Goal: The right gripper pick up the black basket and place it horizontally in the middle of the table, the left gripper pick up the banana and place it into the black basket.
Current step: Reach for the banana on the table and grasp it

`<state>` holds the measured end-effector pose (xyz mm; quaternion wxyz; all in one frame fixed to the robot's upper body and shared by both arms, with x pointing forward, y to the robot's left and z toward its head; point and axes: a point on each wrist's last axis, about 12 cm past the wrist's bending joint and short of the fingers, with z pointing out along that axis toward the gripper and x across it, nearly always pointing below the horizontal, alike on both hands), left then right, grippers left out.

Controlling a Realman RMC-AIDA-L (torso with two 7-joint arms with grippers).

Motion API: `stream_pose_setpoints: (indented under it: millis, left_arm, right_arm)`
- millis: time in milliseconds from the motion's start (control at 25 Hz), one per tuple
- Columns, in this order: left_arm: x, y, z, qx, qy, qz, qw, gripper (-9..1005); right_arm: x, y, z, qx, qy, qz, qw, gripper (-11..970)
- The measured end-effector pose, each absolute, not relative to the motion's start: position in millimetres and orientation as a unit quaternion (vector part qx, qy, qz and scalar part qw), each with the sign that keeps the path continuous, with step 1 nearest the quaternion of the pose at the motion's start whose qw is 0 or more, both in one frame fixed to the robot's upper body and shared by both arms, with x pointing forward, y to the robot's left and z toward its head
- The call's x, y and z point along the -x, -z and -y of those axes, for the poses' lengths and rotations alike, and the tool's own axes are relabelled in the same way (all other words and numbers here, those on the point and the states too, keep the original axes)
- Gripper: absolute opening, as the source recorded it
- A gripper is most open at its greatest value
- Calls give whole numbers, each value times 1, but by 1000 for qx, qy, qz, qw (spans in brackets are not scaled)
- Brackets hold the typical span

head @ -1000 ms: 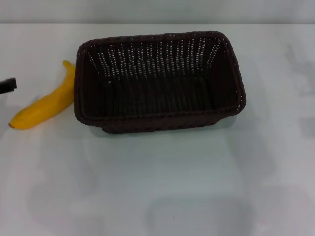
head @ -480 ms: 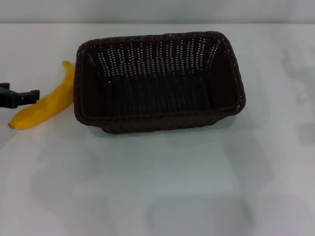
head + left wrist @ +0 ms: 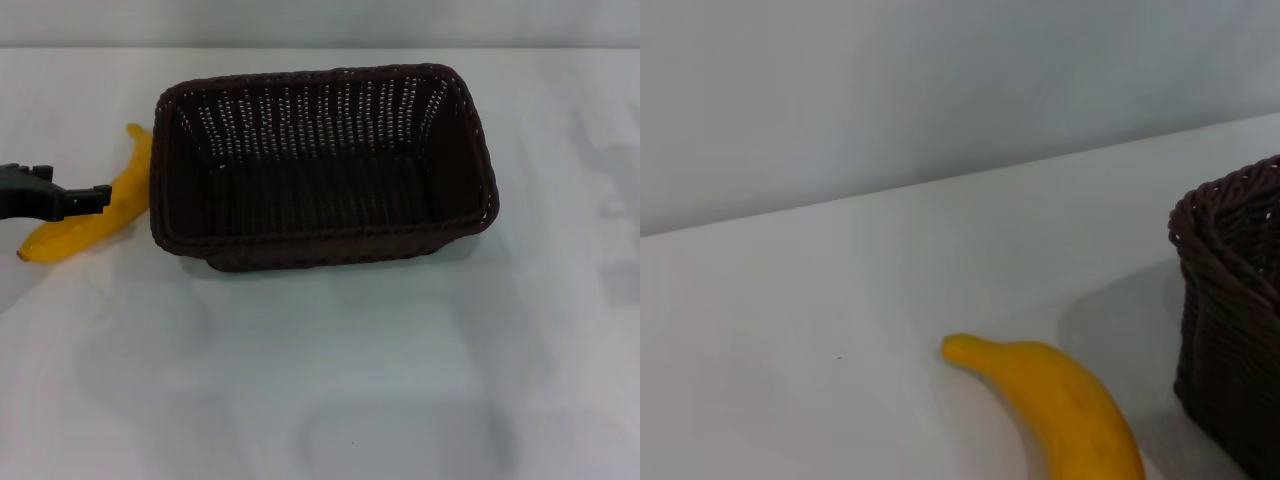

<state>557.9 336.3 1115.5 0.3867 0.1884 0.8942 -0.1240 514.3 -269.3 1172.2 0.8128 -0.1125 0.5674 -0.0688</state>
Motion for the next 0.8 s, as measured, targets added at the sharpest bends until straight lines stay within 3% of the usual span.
stream_pose_setpoints:
  millis: [800]
  left_arm:
    - [-558,-1092,-333,-175,139,-902,369,853]
  right_arm:
    - [-508,-1169,268,112,66,-576,807,736]
